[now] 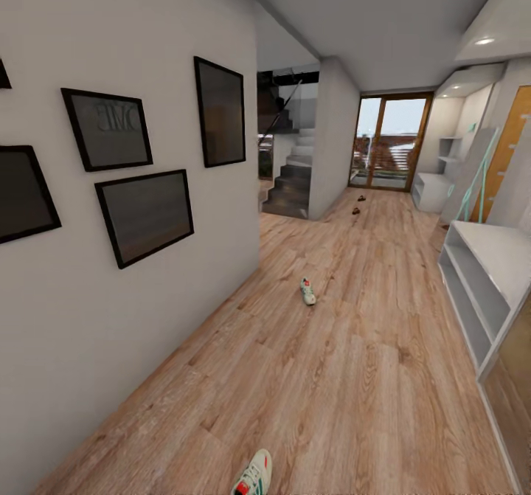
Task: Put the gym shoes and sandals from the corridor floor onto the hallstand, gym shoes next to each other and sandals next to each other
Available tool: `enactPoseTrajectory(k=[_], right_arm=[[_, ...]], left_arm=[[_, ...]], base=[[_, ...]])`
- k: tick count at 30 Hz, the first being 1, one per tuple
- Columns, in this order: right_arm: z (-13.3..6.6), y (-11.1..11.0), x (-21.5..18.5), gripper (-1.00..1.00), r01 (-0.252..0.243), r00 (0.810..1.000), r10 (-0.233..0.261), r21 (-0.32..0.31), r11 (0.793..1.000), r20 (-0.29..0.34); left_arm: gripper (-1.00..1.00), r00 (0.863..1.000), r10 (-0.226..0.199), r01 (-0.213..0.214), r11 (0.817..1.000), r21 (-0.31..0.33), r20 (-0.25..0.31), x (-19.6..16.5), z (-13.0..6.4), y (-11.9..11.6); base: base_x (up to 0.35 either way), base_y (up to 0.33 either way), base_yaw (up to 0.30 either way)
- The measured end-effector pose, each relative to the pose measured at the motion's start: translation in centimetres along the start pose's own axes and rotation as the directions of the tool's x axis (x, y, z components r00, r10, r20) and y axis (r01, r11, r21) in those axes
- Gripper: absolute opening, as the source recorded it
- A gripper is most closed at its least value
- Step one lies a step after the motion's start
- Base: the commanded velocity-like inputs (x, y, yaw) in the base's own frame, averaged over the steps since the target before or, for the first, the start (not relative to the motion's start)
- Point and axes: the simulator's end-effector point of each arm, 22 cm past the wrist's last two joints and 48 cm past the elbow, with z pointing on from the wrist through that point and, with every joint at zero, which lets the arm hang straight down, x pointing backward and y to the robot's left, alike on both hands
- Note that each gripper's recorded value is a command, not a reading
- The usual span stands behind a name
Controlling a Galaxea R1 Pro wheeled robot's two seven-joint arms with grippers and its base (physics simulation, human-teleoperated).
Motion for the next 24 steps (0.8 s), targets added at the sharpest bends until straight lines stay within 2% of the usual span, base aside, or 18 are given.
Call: enactPoseTrajectory(k=[3,5,6,9,10,11,19,20,23,24], right_arm=[[0.0,-0.9,-1.6,1.00,0.002,0.999,-0.002,0.012,1.000,0.033],[-0.2,-2.1,-4.0,1.00,0.003,0.996,-0.005,0.027,1.000,0.083],[-0.7,-3.0,-8.0,1.00,0.004,0.984,-0.011,0.040,0.999,0.179],[-1.4,-3.3,-11.0,1.00,0.003,0.965,-0.014,0.044,0.999,0.261],[-2.3,-3.4,-14.3,1.00,0.002,0.936,-0.018,0.045,0.999,0.351],[-2.8,-3.4,-15.9,1.00,0.002,0.921,-0.020,0.046,0.999,0.390],[-5.0,-3.1,-21.2,1.00,-0.001,0.862,-0.019,0.041,0.999,0.507],[-6.5,-3.0,-24.0,1.00,-0.006,0.825,-0.015,0.034,0.999,0.564],[-7.6,-2.8,-25.8,1.00,-0.009,0.800,-0.009,0.028,1.000,0.600],[-7.7,-2.8,-26.0,1.00,-0.010,0.796,-0.008,0.027,1.000,0.605]], left_arm=[[1.00,1.000,0.001,-0.001,1.000,-0.009,0.030,-1.5,0.0,0.7],[1.00,0.996,0.003,-0.001,1.000,-0.017,0.087,-4.6,-0.2,1.5],[1.00,0.986,0.005,-0.001,1.000,-0.021,0.169,-9.5,-0.7,2.0],[1.00,0.973,0.001,0.004,1.000,-0.020,0.230,-13.6,-1.3,2.0],[1.00,0.960,-0.006,0.010,1.000,-0.012,0.281,-17.4,-1.9,1.6],[1.00,0.949,-0.010,0.013,1.000,-0.009,0.314,-19.9,-2.4,1.5],[1.00,0.921,-0.025,0.022,1.000,0.013,0.390,-25.5,-3.8,0.2],[1.00,0.912,-0.033,0.025,0.999,0.025,0.408,-26.8,-4.2,-0.5],[1.00,0.908,-0.040,0.030,0.999,0.030,0.417,-27.4,-4.4,-0.7],[1.00,0.908,-0.042,0.032,0.999,0.031,0.417,-27.5,-4.4,-0.7]], base=[[-0.025,-0.014,0.000],[-0.010,-0.005,0.000],[-0.004,-0.002,0.000],[-0.002,-0.001,0.000],[0.000,0.000,0.000],[0.000,0.000,0.000],[0.000,0.000,0.000],[0.000,0.000,0.000],[0.000,0.000,0.000],[0.000,0.000,0.000]])
